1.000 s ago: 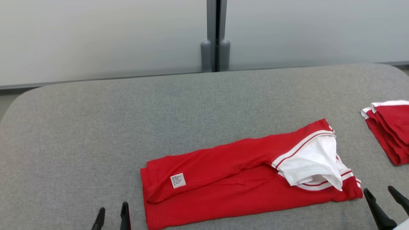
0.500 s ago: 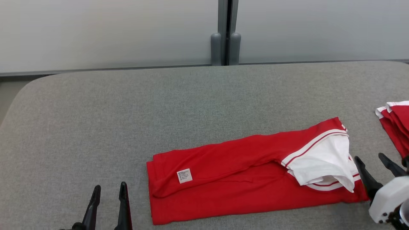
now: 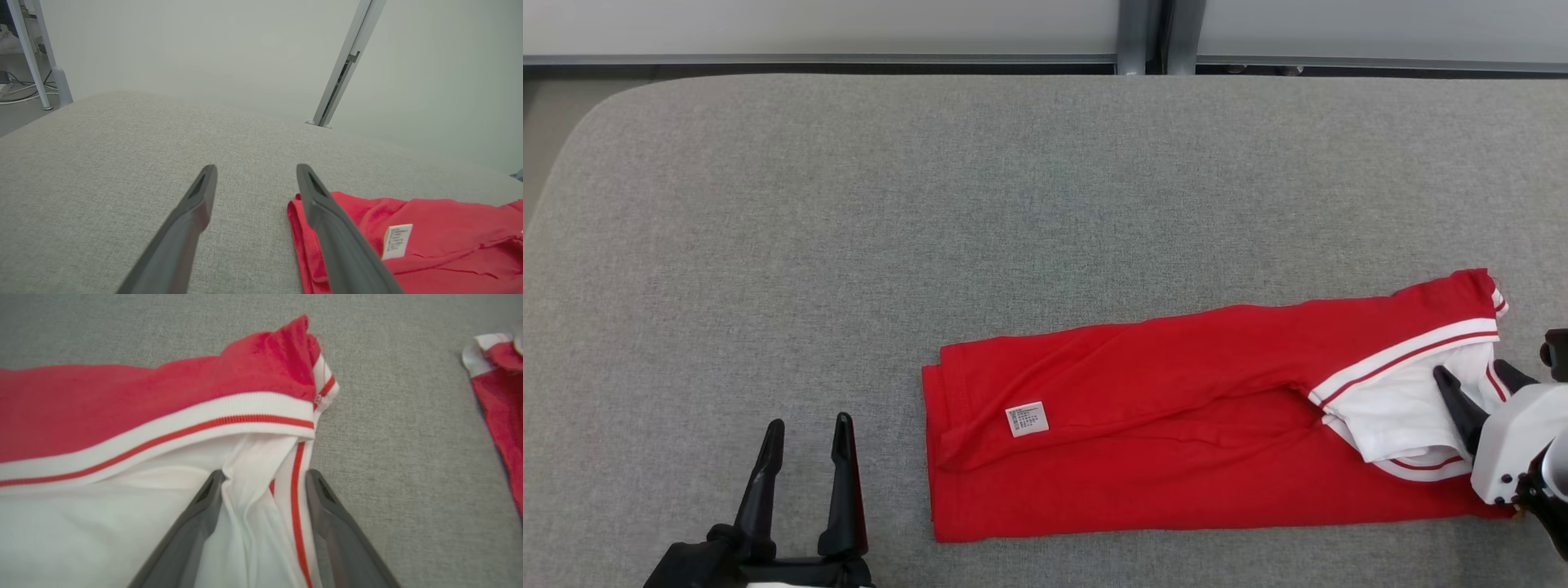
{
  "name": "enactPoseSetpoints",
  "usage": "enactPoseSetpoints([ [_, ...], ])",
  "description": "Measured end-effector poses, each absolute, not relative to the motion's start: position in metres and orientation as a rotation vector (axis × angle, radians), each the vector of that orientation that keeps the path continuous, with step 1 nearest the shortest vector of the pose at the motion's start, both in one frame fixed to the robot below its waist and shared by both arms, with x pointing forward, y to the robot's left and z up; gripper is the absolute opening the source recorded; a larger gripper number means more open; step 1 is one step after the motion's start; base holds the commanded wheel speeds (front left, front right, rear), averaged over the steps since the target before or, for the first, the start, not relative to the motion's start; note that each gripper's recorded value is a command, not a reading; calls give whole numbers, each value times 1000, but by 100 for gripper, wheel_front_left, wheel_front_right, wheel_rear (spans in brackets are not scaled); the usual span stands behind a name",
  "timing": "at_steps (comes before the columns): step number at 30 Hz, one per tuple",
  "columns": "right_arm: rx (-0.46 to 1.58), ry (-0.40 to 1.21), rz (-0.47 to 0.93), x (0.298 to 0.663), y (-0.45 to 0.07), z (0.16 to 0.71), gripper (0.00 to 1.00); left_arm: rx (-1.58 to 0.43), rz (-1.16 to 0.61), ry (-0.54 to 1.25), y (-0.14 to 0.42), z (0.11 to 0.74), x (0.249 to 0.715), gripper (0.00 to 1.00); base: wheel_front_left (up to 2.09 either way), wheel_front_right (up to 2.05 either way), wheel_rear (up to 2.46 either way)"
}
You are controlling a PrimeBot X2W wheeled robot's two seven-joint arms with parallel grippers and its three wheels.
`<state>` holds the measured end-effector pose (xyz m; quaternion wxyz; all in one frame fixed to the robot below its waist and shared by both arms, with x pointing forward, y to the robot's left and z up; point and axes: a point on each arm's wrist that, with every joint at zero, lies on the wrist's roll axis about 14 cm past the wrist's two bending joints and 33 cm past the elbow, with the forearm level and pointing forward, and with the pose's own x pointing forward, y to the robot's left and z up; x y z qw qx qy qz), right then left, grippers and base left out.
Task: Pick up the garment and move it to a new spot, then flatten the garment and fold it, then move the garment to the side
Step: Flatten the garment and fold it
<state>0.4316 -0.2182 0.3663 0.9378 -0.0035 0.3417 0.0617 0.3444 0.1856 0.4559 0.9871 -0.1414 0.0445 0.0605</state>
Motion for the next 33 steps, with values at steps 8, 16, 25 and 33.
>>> enactPoseSetpoints([
  [8,69,792,111,432,-216,352,100,-290,118,89,182,456,349,100,0,0,0],
  [16,110,817,111,425,-217,355,100,-304,117,83,179,458,348,100,0,0,0],
  [25,129,850,147,419,-206,354,44,-309,109,88,176,457,350,100,0,0,0],
  [33,278,794,172,423,-192,370,0,-311,96,79,174,459,348,100,0,0,0],
])
